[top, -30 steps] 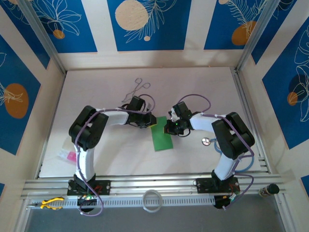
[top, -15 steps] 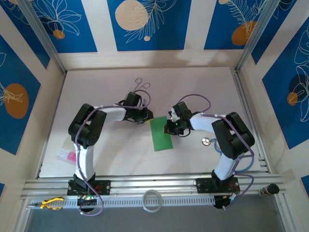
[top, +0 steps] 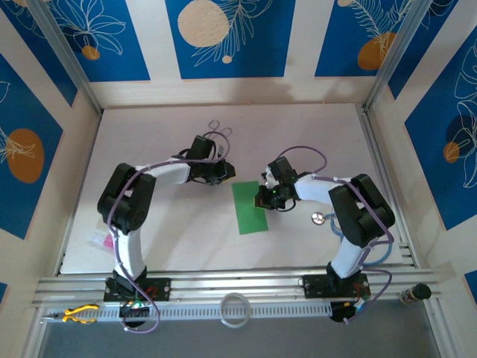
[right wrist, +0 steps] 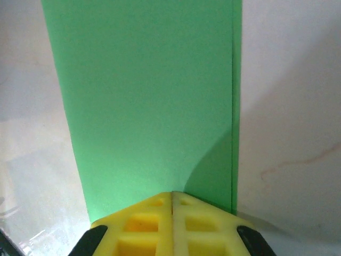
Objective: Fold a paper plane with a square sheet of paper (pick it up from the middle)
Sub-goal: First fold the square sheet of paper in half at the center of the table, then fold the triangle a second time at the center of the table.
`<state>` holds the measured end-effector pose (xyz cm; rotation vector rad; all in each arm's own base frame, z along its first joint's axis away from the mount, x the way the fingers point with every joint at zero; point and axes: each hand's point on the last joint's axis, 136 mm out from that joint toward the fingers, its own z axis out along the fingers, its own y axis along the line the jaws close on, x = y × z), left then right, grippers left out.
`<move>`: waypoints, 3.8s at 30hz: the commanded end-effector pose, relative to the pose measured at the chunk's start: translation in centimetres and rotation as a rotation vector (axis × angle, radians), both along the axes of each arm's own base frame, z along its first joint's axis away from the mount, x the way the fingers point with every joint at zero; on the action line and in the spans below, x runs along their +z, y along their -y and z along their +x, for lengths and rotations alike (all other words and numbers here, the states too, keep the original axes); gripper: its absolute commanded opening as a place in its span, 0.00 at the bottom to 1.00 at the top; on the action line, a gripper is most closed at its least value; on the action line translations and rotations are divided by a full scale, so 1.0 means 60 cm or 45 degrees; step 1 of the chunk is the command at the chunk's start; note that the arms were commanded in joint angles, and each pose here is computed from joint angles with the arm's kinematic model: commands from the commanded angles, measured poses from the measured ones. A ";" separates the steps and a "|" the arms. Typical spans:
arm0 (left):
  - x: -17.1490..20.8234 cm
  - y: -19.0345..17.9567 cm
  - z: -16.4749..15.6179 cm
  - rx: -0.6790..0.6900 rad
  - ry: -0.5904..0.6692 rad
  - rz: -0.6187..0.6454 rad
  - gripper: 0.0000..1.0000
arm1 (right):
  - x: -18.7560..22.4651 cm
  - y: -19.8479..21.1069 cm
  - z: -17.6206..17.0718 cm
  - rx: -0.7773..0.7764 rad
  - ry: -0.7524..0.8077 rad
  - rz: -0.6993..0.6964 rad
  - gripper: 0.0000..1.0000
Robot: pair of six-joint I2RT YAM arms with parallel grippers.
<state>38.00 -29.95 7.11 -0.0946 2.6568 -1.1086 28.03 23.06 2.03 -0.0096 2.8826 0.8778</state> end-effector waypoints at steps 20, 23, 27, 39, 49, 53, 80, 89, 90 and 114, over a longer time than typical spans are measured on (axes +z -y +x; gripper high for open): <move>-0.061 0.053 -0.043 -0.229 -0.033 0.036 0.21 | 0.066 0.042 -0.105 -0.279 -0.169 0.274 0.43; -0.079 0.045 -0.048 -0.219 -0.056 0.060 0.21 | 0.053 0.040 -0.118 -0.264 -0.207 0.244 0.44; -0.097 0.033 -0.059 -0.202 -0.082 0.066 0.21 | 0.033 0.045 -0.132 -0.272 -0.249 0.171 0.44; -0.117 0.013 -0.069 -0.141 -0.139 0.011 0.21 | -0.001 0.054 -0.158 -0.285 -0.338 0.089 0.46; -0.060 0.032 -0.047 -0.167 -0.042 -0.090 0.22 | 0.005 0.054 -0.153 -0.288 -0.309 0.089 0.46; -0.036 0.040 -0.031 -0.175 0.012 -0.107 0.23 | 0.014 0.050 -0.150 -0.277 -0.288 0.116 0.43; -0.116 -0.004 -0.044 -0.162 -0.103 0.078 0.24 | 0.017 0.034 -0.154 -0.241 -0.296 0.169 0.45; -0.146 -0.023 -0.068 -0.151 -0.150 0.129 0.23 | 0.008 0.038 -0.161 -0.258 -0.339 0.139 0.46; -0.147 -0.024 -0.068 -0.147 -0.154 0.133 0.23 | 0.005 0.038 -0.163 -0.258 -0.351 0.134 0.46; -0.051 0.039 -0.054 -0.217 -0.074 -0.100 0.27 | 0.016 0.032 -0.155 -0.256 -0.308 0.142 0.42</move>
